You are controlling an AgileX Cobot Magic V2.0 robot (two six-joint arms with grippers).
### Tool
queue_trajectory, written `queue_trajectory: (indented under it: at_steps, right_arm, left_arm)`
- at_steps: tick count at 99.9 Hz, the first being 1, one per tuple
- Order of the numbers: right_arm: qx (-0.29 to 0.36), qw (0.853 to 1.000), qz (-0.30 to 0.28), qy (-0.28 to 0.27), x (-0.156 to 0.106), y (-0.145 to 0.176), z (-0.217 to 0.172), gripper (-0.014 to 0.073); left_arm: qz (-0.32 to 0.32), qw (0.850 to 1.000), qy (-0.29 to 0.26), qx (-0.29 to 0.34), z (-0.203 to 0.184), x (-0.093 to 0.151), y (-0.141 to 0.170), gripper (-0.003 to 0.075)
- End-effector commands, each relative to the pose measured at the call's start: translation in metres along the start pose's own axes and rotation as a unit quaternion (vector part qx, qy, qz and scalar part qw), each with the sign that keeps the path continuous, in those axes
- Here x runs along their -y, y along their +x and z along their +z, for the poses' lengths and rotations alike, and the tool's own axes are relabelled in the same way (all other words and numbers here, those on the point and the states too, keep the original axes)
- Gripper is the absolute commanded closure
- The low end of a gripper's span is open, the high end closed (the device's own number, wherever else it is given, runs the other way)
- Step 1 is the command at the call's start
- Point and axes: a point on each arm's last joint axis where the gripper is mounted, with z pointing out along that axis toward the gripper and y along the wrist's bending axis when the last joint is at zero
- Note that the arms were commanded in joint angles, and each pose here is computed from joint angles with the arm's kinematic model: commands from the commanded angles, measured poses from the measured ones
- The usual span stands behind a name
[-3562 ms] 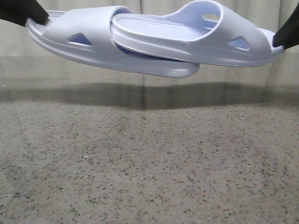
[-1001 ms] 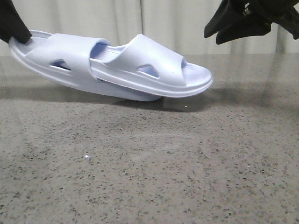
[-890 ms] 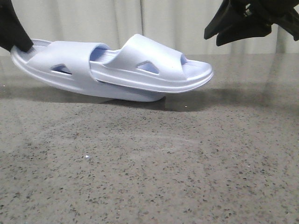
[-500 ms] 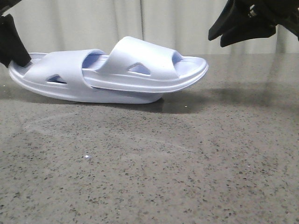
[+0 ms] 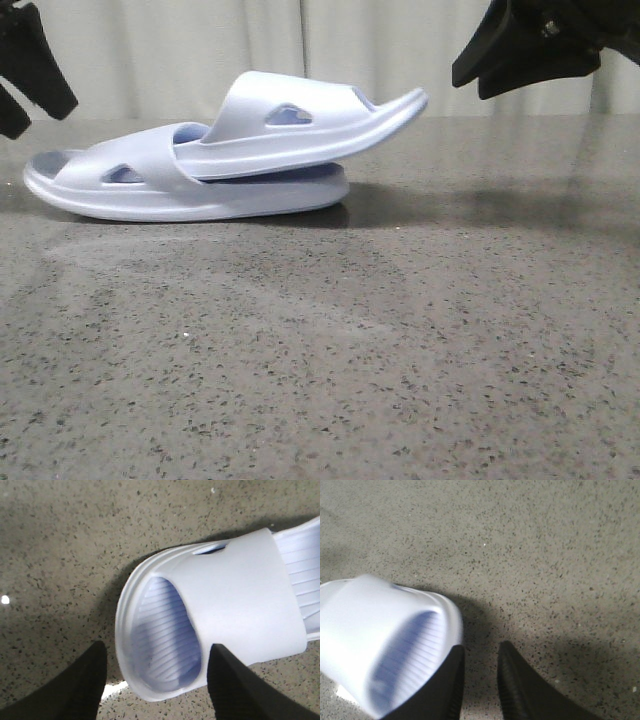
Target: Insert blue slippers together front up
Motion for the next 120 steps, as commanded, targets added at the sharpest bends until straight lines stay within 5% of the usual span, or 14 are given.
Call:
queue_trajectory:
  at_steps: [1,17,28,68,93,120]
  right_arm:
    - [0.053,0.998,-0.023,-0.004,-0.009,-0.018,-0.023,0.0477]
    - [0.05,0.998,-0.029,-0.01,-0.012,-0.014,-0.032,0.0582]
    - [0.045,0.998,-0.037,-0.006,-0.011,-0.005,-0.037,0.0704]
    - [0.091,0.993,-0.067,0.027,0.001,0.047,-0.072,0.0701]
    - [0.124,0.988,-0.089,0.014,-0.001,0.095,-0.086,0.0702]
    - [0.137,0.985,-0.103,-0.002,0.003,0.131,-0.09,0.0701]
  left_arm:
    - [0.024,0.998,-0.007,0.065,-0.034,0.021,-0.008,0.0422]
    - [0.05,0.991,-0.031,0.122,-0.062,0.035,-0.004,0.0706]
    - [0.06,0.981,-0.058,0.175,-0.079,0.044,0.006,0.0705]
    - [0.064,0.917,-0.173,0.355,-0.095,0.059,0.114,0.0705]
    - [0.042,0.892,-0.181,0.412,-0.087,0.067,0.181,0.0705]
    - [0.029,0.88,-0.162,0.445,-0.079,0.074,0.217,0.0705]
